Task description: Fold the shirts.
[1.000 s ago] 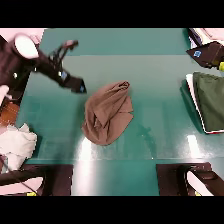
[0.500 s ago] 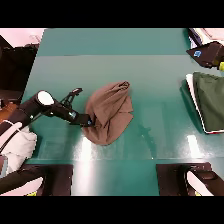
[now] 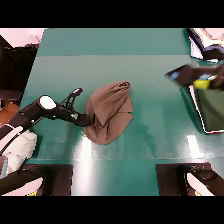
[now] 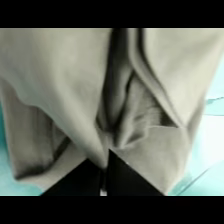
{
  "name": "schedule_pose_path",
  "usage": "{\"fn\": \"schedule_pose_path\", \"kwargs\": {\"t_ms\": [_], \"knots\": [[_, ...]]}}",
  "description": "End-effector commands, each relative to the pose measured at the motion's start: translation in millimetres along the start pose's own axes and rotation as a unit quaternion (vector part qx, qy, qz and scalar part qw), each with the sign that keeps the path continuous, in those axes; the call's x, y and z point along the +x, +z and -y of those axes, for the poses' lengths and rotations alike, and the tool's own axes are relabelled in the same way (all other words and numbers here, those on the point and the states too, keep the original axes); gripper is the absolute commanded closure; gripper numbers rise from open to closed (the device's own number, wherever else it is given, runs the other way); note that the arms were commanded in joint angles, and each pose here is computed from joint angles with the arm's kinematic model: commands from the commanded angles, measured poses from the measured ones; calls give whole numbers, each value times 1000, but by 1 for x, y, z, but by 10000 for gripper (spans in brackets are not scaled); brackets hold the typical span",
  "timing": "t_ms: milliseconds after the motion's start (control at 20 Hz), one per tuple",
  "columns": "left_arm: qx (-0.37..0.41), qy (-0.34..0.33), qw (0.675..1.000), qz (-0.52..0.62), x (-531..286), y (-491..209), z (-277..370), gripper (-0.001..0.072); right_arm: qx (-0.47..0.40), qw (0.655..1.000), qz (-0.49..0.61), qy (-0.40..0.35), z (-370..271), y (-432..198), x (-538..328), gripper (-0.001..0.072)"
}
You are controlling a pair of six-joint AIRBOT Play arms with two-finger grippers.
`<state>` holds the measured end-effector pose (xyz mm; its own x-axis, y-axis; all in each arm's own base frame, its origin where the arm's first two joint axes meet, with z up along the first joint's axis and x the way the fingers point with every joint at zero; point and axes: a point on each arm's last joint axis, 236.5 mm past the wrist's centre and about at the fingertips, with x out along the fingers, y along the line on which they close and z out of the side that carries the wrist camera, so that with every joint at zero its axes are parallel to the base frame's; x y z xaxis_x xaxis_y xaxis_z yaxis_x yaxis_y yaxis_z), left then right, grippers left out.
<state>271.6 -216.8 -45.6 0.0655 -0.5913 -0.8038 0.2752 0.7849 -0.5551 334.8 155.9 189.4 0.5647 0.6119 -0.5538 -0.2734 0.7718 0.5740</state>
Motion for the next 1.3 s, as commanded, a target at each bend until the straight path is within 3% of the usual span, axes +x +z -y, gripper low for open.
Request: {"fn": "schedule_pose_path", "kwargs": {"t_ms": [0,50,350,700,750,800,850,900,1100,1250], "knots": [[14,2,1000,10,-21,12,2,679,12,990,-135,27,-12,-90,63,198],[18,-1,1000,7,-24,13,6,679,8,985,-167,35,-18,-116,85,108],[23,-3,1000,-4,-25,9,7,679,96,977,-178,62,-56,-179,203,109],[23,-3,1000,-3,-25,9,7,679,89,968,-225,66,-77,-209,258,119],[23,-3,1000,-3,-25,9,7,679,88,967,-231,66,-78,-211,261,176],[24,-3,1000,-4,-25,9,7,679,88,966,-234,66,-78,-213,262,299],[27,-4,1000,-6,-26,8,8,679,85,966,-235,66,-77,-213,262,545],[27,-4,1000,-7,-26,7,8,679,75,968,-230,69,-78,-211,259,696],[88,67,994,-2,-60,20,-4,679,0,977,-205,54,-61,-168,213,697],[148,153,974,75,-135,52,4,679,-33,982,-185,-9,-21,-109,138,698]]}}
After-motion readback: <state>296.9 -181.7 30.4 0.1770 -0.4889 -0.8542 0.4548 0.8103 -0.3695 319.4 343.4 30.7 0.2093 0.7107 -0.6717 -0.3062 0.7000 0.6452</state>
